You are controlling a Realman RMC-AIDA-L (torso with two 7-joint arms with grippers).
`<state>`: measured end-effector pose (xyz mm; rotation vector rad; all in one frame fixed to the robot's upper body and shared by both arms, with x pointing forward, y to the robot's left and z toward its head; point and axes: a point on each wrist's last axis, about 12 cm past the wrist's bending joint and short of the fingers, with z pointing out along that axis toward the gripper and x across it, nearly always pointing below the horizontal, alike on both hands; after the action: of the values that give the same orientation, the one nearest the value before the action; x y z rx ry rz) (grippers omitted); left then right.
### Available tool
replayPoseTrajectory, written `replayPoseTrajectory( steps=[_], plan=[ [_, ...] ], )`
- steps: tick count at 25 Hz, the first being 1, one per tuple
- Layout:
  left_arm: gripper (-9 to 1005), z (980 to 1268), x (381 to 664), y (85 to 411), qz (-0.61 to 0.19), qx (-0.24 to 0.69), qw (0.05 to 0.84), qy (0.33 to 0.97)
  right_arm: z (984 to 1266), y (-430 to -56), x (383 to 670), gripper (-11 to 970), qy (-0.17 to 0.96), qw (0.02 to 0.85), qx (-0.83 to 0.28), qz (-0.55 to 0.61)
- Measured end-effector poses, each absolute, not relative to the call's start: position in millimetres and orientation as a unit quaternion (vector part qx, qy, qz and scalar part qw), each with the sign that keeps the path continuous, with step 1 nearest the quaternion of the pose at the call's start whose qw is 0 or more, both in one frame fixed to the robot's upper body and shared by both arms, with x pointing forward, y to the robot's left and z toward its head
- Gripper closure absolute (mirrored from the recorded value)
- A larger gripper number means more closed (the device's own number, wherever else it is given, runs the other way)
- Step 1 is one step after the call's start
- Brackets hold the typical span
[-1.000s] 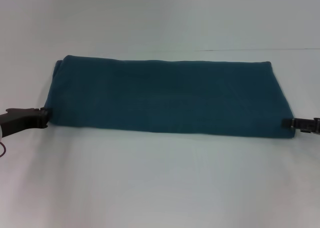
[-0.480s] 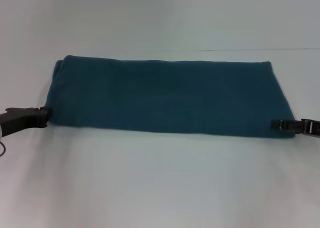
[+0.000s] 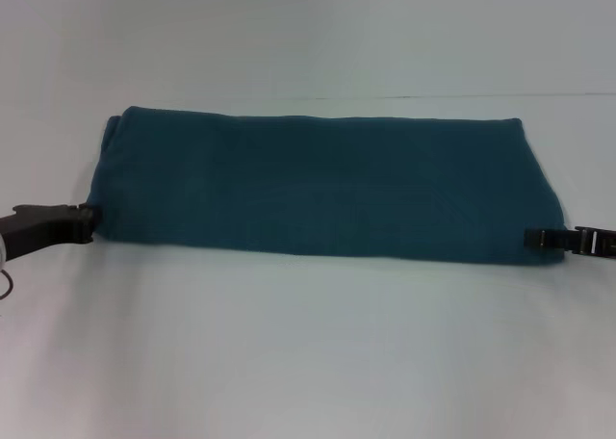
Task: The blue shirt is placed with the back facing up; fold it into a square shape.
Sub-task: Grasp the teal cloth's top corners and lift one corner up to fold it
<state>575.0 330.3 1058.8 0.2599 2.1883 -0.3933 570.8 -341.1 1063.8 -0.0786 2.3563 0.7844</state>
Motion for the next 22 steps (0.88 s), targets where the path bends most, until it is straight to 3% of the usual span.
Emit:
replayPoseTrajectory(
  steps=[5,10,13,22],
  plan=[
    [993,1059.4,576.2,329.0,-0.16,0.106,0.436,0.879,1063.8,-338.8,571.6,322,0.897,0.324,-0.036,0.298],
    [993,1060.2,576.9,328.7,-0.16,0.107,0.437,0.879,1062.7,-338.9,570.4,578,0.898,0.322,-0.035,0.298],
    [994,1060.3,577.0,328.7,-0.16,0.107,0.437,0.879,1062.2,-339.6,569.8,821,0.898,0.322,-0.034,0.297],
    [994,1059.4,575.6,329.6,-0.16,0.105,0.436,0.879,1061.9,-343.6,568.4,936,0.896,0.331,-0.033,0.293]
  ],
)
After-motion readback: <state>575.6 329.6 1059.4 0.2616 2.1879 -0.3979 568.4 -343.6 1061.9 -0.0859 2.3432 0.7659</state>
